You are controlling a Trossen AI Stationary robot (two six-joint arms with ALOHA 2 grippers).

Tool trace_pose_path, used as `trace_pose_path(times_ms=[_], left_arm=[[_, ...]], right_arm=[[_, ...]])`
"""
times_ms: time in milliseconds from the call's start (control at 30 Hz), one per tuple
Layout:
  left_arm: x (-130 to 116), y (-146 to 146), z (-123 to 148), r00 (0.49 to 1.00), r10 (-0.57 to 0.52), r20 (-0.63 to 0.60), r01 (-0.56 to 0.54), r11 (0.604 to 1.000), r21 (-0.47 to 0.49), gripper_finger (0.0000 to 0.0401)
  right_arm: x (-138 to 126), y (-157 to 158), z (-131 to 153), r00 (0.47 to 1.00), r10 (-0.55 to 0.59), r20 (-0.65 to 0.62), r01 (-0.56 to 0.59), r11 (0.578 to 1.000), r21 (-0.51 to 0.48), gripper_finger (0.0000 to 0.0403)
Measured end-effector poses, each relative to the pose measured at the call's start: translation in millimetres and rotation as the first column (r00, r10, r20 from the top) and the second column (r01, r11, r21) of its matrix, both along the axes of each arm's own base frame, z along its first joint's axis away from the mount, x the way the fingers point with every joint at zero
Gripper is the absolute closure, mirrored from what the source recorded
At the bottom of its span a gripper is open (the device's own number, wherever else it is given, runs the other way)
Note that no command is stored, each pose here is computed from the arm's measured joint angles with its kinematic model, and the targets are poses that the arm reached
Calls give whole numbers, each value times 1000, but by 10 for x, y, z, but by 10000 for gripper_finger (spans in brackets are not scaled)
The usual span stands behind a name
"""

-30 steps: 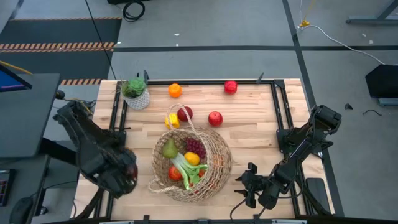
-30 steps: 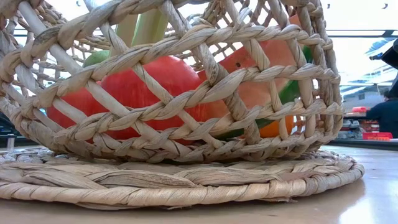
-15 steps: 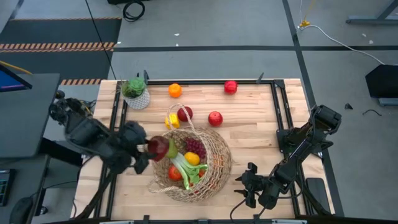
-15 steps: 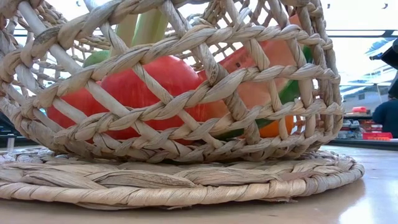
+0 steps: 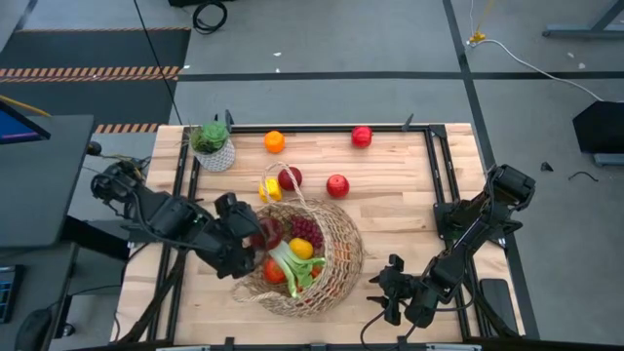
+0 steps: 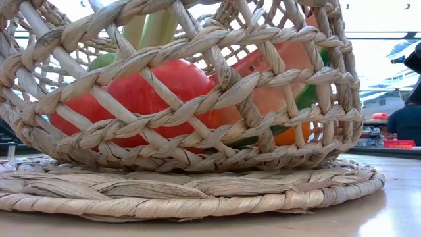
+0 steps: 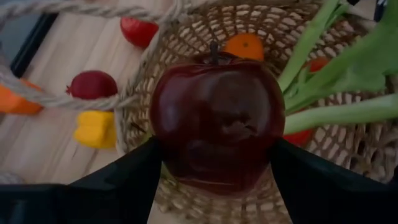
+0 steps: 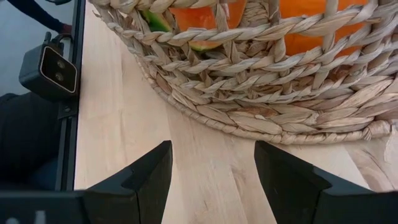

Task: Build produce basket
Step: Put the apple into the basket

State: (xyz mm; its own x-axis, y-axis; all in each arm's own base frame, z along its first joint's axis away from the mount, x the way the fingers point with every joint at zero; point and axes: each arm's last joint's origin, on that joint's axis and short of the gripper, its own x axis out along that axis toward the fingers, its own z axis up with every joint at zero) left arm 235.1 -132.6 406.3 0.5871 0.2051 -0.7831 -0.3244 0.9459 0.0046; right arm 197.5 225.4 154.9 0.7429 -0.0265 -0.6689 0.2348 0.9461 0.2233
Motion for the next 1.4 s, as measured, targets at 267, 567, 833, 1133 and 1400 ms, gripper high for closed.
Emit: trace_pose_path(times_ms=[267, 567, 833, 1133, 1400], left_arm=[[57, 13, 19, 997, 58, 51, -55, 997, -57, 117], [63, 40, 10, 994, 102, 30, -98, 988, -118, 110], [202, 15, -198, 992, 35, -122, -38, 999, -25, 83], [469, -76, -480, 975, -8, -221, 22, 998, 60, 30], [483, -87, -469, 975, -10, -220, 24, 998, 63, 8]], right_arm=[[0, 0, 0, 1000, 0, 0, 0, 1000, 0, 170], [0, 0, 0, 1000, 1, 0, -1, 1000, -2, 170], [0, -2, -1, 1000, 4, -1, -4, 1000, -7, 170], [-1, -2, -1, 1000, 4, -1, -4, 1000, -8, 170], [0, -6, 0, 1000, 3, 8, -2, 1000, -26, 170]])
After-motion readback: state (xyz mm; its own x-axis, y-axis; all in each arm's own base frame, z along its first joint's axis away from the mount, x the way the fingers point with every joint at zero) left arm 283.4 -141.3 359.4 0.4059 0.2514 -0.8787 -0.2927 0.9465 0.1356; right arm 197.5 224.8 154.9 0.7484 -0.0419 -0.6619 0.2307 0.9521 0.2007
